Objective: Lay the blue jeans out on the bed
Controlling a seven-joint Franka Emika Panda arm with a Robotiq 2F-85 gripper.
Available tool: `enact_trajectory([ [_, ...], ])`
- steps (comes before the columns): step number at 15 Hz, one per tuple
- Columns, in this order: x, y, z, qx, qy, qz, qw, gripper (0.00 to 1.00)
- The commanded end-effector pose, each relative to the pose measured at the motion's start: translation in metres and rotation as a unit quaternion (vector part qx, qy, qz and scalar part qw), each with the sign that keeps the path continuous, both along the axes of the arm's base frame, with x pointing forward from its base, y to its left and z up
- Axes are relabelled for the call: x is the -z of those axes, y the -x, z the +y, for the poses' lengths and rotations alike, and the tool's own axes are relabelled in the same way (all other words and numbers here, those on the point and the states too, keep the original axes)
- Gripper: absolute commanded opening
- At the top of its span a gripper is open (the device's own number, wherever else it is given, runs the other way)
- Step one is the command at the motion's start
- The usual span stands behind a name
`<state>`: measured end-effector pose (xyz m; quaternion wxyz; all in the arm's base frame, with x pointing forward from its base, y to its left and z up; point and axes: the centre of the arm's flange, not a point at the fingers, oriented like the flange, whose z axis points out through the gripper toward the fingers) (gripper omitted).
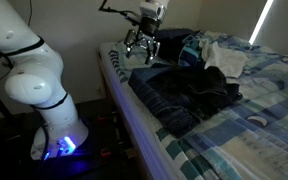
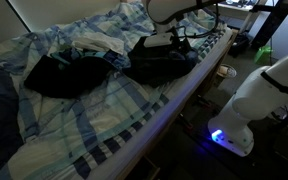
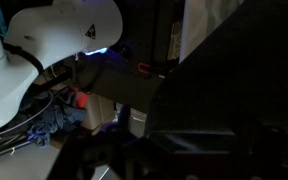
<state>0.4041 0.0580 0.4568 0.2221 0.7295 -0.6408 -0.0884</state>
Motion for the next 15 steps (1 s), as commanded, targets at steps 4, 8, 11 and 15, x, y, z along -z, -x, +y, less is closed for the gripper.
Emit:
enact_trajectory([
  [4,0.022,-0.057,0.069,0.112,-0.026,0.026,0.993,1.0],
  [8,0.018,-0.08,0.092,0.152,-0.05,0.002,0.9871,1.0],
  [11,0.015,-0.098,0.096,0.161,-0.061,-0.046,0.9839,1.0],
  [15,0.016,-0.121,0.083,0.173,-0.076,-0.112,0.9756,1.0],
])
